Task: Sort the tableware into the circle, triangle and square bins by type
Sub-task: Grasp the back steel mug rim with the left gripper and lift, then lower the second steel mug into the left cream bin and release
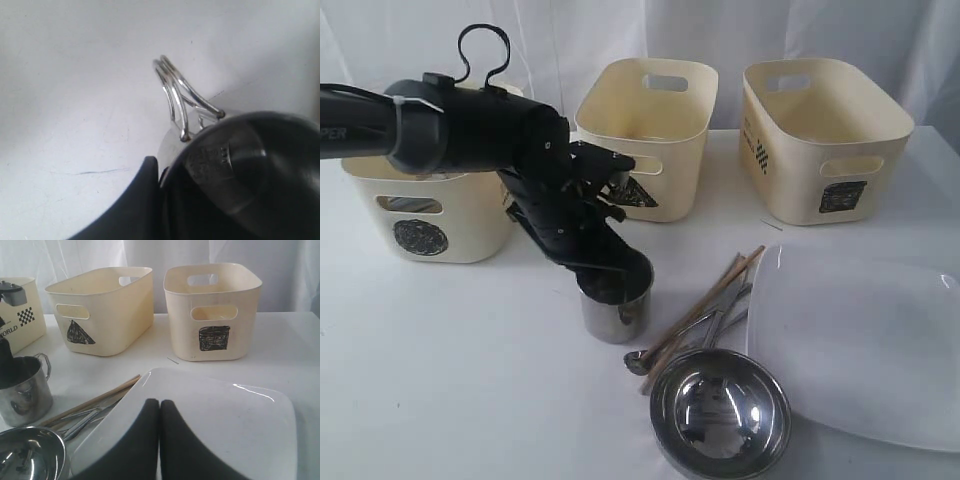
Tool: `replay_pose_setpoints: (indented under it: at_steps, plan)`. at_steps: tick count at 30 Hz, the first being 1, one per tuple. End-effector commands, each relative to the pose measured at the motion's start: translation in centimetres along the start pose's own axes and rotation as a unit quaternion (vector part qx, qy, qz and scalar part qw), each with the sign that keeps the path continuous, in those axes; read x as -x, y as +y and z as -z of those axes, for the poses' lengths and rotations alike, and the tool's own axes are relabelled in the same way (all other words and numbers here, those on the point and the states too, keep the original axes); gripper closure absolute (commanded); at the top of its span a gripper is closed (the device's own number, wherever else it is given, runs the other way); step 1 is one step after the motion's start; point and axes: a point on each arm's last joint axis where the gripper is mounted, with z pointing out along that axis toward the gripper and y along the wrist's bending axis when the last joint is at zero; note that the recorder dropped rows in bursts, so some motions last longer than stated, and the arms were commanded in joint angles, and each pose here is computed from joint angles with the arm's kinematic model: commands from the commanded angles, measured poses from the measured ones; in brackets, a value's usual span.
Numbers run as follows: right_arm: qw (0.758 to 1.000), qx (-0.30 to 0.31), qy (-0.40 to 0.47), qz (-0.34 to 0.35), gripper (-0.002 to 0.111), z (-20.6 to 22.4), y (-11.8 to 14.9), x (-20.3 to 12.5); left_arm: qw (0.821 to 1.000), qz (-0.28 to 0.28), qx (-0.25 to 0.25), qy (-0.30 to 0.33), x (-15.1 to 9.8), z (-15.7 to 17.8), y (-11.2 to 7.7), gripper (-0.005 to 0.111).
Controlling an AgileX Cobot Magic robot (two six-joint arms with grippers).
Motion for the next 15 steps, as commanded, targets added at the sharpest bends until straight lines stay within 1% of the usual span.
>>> replay_pose_setpoints:
  at_steps: [1,3,7,15]
  plan:
    - [1.0,-0.002,-0.007,0.001,0.108,0.0,0.0,0.0,0.999,-0.004,-0.001,-0.032,0.6,3.0,-0.1,0.107]
    - [1.0,-0.002,-0.007,0.001,0.108,0.0,0.0,0.0,0.999,-0.015,0.0,-0.049,0.8,4.4,-0.2,0.107]
    - [1.0,-0.002,-0.007,0.001,0.108,0.0,0.0,0.0,0.996,-0.031,0.017,-0.078,0.9,7.4,0.1,0.107]
    - [1.0,-0.002,-0.007,0.001,0.108,0.0,0.0,0.0,0.99,-0.039,0.028,-0.134,0.6,12.9,0.2,0.107]
